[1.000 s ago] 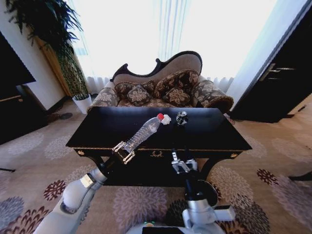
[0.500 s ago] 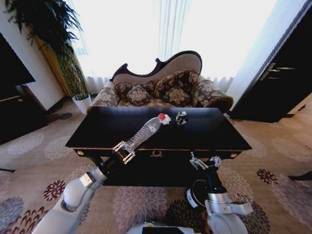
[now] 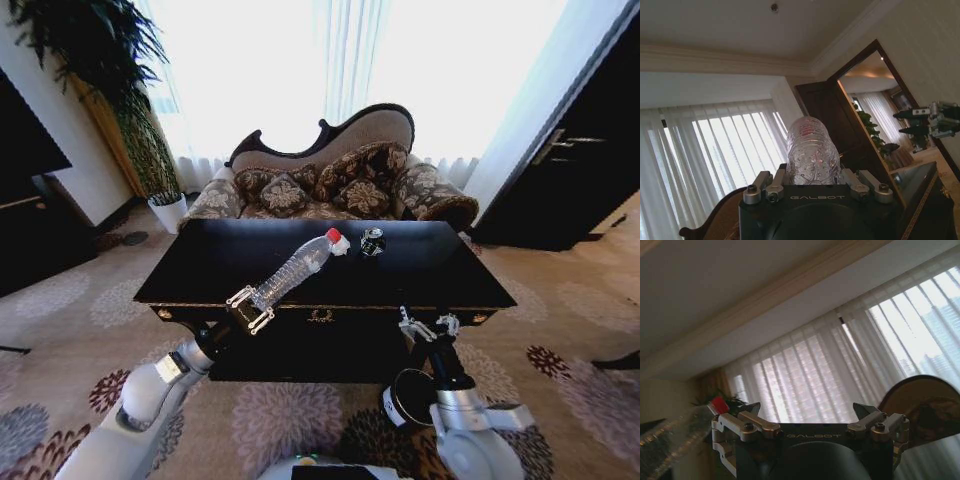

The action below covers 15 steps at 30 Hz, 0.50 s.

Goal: Move to the front of the table and place the trash on the table into the trash bin.

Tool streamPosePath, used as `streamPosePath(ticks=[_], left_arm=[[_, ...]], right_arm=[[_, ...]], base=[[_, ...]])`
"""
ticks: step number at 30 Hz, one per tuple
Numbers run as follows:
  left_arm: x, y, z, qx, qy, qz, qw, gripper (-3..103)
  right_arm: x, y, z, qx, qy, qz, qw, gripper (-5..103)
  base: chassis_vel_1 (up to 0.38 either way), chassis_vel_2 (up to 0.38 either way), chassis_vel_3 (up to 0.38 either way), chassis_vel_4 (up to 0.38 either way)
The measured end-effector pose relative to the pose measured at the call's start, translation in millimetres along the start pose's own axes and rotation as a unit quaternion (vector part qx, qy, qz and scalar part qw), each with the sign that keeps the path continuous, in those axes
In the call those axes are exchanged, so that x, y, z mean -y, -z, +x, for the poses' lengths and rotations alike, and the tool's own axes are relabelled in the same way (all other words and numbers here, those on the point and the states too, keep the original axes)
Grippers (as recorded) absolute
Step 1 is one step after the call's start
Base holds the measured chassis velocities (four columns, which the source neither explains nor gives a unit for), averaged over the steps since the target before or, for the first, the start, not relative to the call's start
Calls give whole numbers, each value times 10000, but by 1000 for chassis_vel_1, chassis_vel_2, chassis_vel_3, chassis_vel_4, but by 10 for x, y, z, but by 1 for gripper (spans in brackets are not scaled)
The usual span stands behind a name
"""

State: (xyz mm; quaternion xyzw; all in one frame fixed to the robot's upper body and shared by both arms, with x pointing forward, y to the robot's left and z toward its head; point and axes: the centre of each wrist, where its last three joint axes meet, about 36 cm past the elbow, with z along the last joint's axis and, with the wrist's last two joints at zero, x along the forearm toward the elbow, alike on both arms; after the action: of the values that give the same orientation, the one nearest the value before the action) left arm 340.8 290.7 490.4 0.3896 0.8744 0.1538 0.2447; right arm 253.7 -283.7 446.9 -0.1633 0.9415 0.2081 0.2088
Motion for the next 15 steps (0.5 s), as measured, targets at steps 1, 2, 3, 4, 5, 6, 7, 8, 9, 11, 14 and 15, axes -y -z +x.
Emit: streamPosePath(ticks=[1,2,3,4,5,6,7,8,9,11,14,15], left_arm=[[-8,-8,3,-3,-14,-10,10000,36],[-20,-17,8,-9,-37,-32,10000,36],[-28,-18,8,-8,-54,-48,10000,36],[-34,-14,7,-1,-63,-62,10000,36],[-34,-14,7,-1,-63,-62,10000,36],[-38,13,-7,39,-82,-88,9999,36],[-41,48,-23,84,-98,-118,9998,36],[-41,48,-23,84,-98,-118,9998,36],[-43,71,-33,109,-113,-139,9998,36],[-49,153,-71,178,-214,-274,9992,36],[-54,180,-82,188,-260,-348,9989,36],[-60,209,-94,200,-324,-453,9982,36]], right_arm=[[51,19,-19,7,156,-122,9998,100],[91,47,-38,8,355,-346,9988,100],[108,65,-49,-3,480,-503,9976,100],[114,83,-61,-5,617,-638,9960,100],[114,83,-61,-5,617,-638,9960,100],[106,105,-85,-3,832,-776,9935,100],[92,115,-97,-11,965,-828,9919,100],[92,115,-97,-11,965,-828,9919,100],[76,118,-102,-14,1029,-858,9910,100],[-14,119,-115,-10,1171,-1020,9879,100],[-59,116,-116,-9,1208,-1108,9865,100],[-109,114,-114,-5,1249,-1196,9849,100]], base=[[0,0,0,0],[0,0,0,0],[0,0,0,0],[0,0,0,0],[0,0,0,0],[0,0,0,0],[0,0,0,0],[0,0,0,0],[0,0,0,0],[0,0,0,0],[0,0,0,0],[0,0,0,0]])
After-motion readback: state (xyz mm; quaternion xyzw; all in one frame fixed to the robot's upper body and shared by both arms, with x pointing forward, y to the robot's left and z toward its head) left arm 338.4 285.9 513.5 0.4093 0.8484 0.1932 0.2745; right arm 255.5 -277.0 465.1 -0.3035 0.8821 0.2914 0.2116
